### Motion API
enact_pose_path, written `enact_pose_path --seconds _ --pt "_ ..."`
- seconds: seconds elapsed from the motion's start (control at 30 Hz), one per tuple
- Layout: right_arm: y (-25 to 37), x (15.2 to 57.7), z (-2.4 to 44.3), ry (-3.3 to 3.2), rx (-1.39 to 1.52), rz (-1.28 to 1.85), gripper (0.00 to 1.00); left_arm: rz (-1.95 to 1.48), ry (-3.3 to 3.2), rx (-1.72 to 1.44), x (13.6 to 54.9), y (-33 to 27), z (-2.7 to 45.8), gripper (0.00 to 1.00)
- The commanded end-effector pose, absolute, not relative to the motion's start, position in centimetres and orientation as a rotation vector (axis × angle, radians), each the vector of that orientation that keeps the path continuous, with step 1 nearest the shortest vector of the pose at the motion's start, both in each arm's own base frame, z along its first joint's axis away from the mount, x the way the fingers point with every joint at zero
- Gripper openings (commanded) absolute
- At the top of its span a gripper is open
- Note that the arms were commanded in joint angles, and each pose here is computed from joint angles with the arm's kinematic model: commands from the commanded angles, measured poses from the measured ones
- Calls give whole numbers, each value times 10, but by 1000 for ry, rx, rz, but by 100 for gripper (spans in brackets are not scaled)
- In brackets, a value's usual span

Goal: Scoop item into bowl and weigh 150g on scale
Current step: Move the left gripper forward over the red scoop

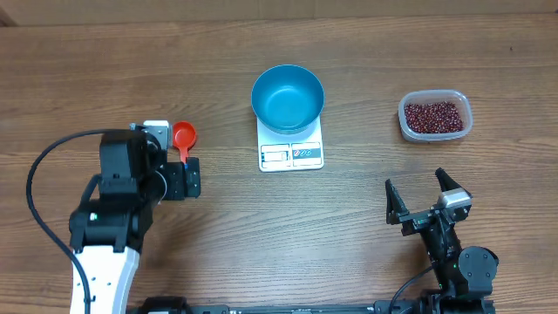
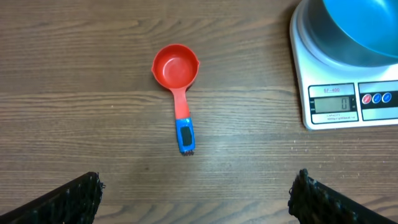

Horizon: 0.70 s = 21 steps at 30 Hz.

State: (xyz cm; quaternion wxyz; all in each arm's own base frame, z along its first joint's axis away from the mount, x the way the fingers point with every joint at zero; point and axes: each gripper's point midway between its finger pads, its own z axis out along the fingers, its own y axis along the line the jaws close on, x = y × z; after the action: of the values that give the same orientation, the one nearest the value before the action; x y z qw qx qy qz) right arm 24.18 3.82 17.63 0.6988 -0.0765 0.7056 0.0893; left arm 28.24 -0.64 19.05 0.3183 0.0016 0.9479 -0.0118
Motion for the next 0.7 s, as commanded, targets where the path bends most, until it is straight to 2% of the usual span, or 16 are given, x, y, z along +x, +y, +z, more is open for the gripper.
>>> enact_pose_path --seconds 0.0,0.67 --pt "39 242 175 1567 -174 200 100 -39 2496 49 292 -11 200 100" --pt "39 242 175 1567 -174 200 100 -34 2751 65 311 -10 156 100"
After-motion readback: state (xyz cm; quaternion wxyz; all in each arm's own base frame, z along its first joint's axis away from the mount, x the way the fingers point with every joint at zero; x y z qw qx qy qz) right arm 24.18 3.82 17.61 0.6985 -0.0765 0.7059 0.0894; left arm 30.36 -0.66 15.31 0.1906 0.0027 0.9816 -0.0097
